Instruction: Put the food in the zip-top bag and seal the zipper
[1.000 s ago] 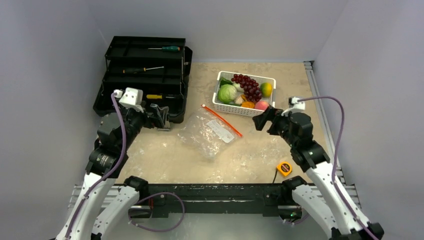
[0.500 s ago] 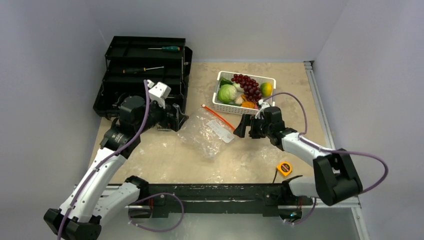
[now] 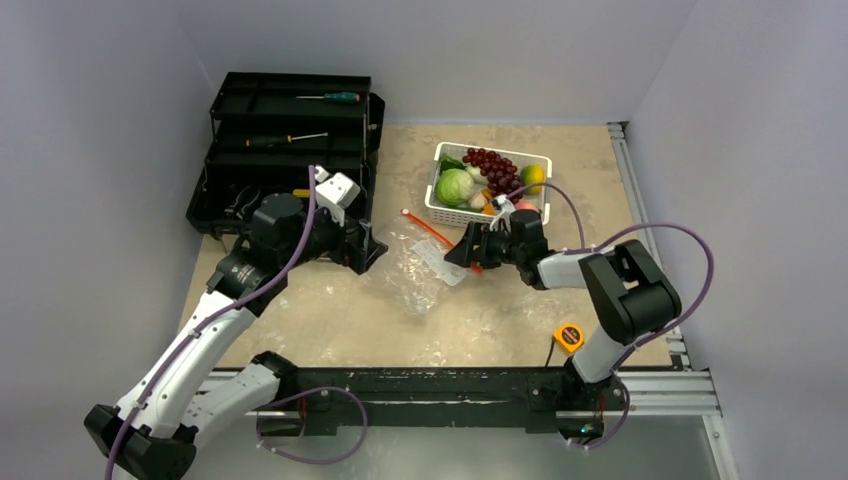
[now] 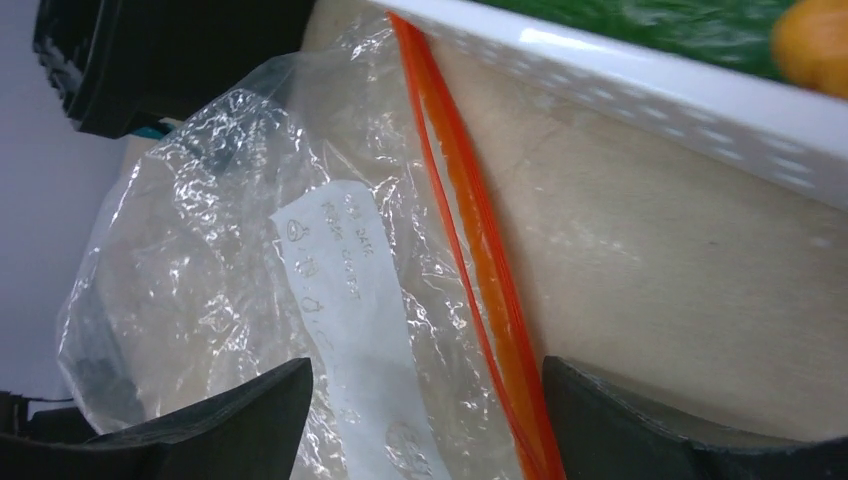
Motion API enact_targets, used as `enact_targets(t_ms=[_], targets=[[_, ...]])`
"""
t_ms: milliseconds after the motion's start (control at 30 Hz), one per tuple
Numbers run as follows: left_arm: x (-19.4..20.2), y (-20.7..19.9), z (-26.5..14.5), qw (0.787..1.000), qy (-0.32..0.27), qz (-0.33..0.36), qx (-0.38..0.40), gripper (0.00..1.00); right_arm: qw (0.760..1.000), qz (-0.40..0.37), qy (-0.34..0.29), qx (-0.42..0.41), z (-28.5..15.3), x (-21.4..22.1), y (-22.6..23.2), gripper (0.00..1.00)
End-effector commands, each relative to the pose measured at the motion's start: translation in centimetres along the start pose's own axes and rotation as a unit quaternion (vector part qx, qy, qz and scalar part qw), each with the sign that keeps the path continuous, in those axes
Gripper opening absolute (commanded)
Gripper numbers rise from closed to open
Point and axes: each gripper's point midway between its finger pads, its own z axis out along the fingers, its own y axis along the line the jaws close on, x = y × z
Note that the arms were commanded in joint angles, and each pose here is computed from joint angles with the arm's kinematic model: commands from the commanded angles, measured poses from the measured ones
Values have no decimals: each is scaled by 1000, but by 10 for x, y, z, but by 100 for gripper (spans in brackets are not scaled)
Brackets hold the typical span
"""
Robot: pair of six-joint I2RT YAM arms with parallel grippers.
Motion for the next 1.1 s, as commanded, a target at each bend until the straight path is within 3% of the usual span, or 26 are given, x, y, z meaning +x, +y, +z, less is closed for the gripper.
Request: enact_targets(t_ms=[0, 233, 467, 667, 900, 1067], targets=[[-18, -6, -3, 1000, -19, 22, 11, 97, 995, -21, -19, -99, 16, 0, 46, 84], [-17, -9, -1, 1000, -15, 20, 18, 97, 985, -41, -8, -167, 21, 23, 87, 52], [-17, -9, 0, 1000, -13, 20, 20, 97, 982, -43, -29, -180, 22, 21, 99, 50], [-16, -8, 1, 1000, -10, 20, 19, 97, 985, -22, -13, -170, 36, 21, 95, 38], [-15, -8, 3, 1000, -8, 20, 17, 97, 986, -2, 7, -165, 52, 26, 92, 37], [-14, -8, 3, 1000, -7, 21, 17, 97, 985, 2, 12, -170, 58, 26, 96, 42]])
